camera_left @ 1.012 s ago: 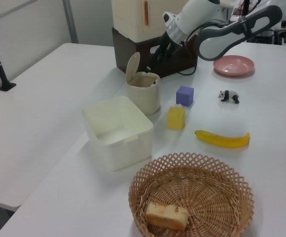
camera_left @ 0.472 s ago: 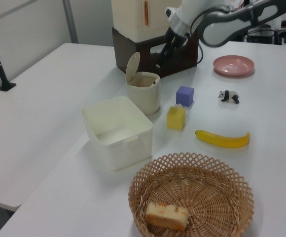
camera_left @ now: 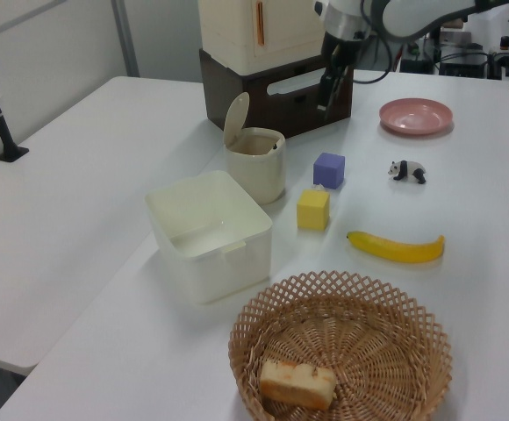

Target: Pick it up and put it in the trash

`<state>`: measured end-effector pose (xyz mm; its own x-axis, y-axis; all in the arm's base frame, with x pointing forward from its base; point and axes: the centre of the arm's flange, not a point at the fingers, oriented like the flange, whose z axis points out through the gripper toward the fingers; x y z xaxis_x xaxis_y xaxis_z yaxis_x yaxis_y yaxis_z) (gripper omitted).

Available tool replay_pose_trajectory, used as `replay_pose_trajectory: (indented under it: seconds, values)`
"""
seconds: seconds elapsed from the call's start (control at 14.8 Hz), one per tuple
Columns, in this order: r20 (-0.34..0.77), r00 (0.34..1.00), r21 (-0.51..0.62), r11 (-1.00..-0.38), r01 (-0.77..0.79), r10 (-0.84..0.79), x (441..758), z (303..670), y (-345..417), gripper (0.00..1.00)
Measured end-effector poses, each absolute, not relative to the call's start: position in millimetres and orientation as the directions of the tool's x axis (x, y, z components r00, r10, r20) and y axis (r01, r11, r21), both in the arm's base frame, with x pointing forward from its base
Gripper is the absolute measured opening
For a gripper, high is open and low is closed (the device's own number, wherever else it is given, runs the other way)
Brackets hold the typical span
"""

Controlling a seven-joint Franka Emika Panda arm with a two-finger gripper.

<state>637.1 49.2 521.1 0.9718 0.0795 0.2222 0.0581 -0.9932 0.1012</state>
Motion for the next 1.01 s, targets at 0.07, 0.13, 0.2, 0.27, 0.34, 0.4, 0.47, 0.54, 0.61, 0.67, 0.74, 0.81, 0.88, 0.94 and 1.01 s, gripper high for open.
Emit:
replay_pose_trajectory:
  seconds: [0.07, 0.13, 0.2, 0.27, 0.34, 0.4, 0.47, 0.54, 0.61, 0.67, 0.74, 0.81, 0.88, 0.94, 1.01]
  values:
    - [0.194, 0.978, 0.104, -0.993, 0.056, 0.075, 630.9, 525.3, 48.0, 0.96]
    - [0.174, 0.982, 0.106, -0.993, 0.054, 0.072, 625.4, 530.1, 46.7, 0.97]
    - [0.149, 0.987, 0.11, -0.993, 0.049, 0.066, 617.0, 538.4, 44.6, 1.0]
    - [0.13, 0.99, 0.112, -0.993, 0.047, 0.062, 611.2, 543.4, 43.6, 1.0]
    - [0.098, 0.994, 0.115, -0.992, 0.046, 0.057, 602.4, 549.2, 42.7, 1.0]
    - [0.083, 0.995, 0.116, -0.992, 0.043, 0.053, 597.5, 552.8, 42.2, 1.0]
    - [0.07, 0.997, 0.115, -0.993, 0.037, 0.045, 592.6, 556.8, 41.7, 1.0]
    - [0.063, 0.998, 0.108, -0.994, 0.025, 0.032, 588.2, 561.2, 41.7, 1.0]
    - [0.059, 0.998, 0.093, -0.996, 0.015, 0.02, 584.6, 565.2, 42.0, 1.0]
    - [0.059, 0.998, 0.078, -0.997, 0.008, 0.012, 581.8, 568.6, 42.0, 1.0]
    - [0.06, 0.998, 0.07, -0.998, 0.003, 0.007, 579.5, 571.2, 41.2, 1.0]
    - [0.061, 0.998, 0.066, -0.998, -0.004, 0.0, 578.0, 572.6, 39.5, 1.0]
    - [0.061, 0.998, 0.065, -0.998, -0.01, -0.007, 577.0, 572.9, 36.7, 1.0]
    - [0.059, 0.998, 0.064, -0.998, -0.016, -0.012, 576.7, 572.3, 34.0, 1.0]
    - [0.058, 0.998, 0.064, -0.998, -0.021, -0.017, 576.8, 571.8, 31.6, 1.0]
